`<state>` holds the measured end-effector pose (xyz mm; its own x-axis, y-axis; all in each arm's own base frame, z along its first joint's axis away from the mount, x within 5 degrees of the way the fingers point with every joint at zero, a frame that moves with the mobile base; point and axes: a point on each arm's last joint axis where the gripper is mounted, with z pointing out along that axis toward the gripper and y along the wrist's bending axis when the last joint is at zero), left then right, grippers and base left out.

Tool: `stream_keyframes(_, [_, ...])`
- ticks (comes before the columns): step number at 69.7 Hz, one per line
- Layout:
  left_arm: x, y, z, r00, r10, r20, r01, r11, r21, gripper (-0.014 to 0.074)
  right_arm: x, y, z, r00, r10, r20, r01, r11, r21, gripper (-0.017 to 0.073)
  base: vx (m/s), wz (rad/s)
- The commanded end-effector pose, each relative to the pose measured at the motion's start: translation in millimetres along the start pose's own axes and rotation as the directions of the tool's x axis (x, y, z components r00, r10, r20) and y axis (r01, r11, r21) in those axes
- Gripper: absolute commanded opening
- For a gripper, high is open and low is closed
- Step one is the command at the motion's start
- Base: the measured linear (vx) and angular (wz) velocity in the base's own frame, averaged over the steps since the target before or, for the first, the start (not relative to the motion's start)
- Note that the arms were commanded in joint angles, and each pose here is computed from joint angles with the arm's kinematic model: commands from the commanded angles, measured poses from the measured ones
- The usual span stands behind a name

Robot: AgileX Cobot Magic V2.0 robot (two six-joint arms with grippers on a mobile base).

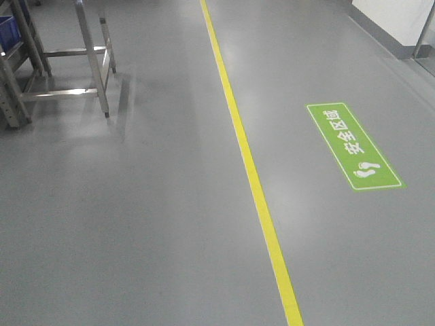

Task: Move and align brake pads A on conveyor
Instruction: 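Drive along the yellow floor line toward the steel table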

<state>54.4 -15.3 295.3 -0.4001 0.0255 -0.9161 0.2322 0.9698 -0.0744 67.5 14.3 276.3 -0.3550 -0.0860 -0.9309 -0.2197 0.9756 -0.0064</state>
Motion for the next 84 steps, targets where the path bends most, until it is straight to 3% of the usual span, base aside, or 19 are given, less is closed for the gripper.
stream_keyframes(1, [-12.9,-1.5,-2.5,0.997,-0.001,0.082,0.000,1.000,0.014,-0.0006,-13.8,-0.1,-2.6,0.996,-0.015,0.086,0.015,1.000,0.002,-0.0003,0.54,-0.05])
stream_keyframes(84, [-12.8,-1.5,-2.5,0.997,-0.001,0.082,0.000,1.000,0.014,-0.0006,-13.8,-0.1,-2.6,0.996,-0.015,0.086,0.015,1.000,0.002,-0.0003,0.57,-0.01])
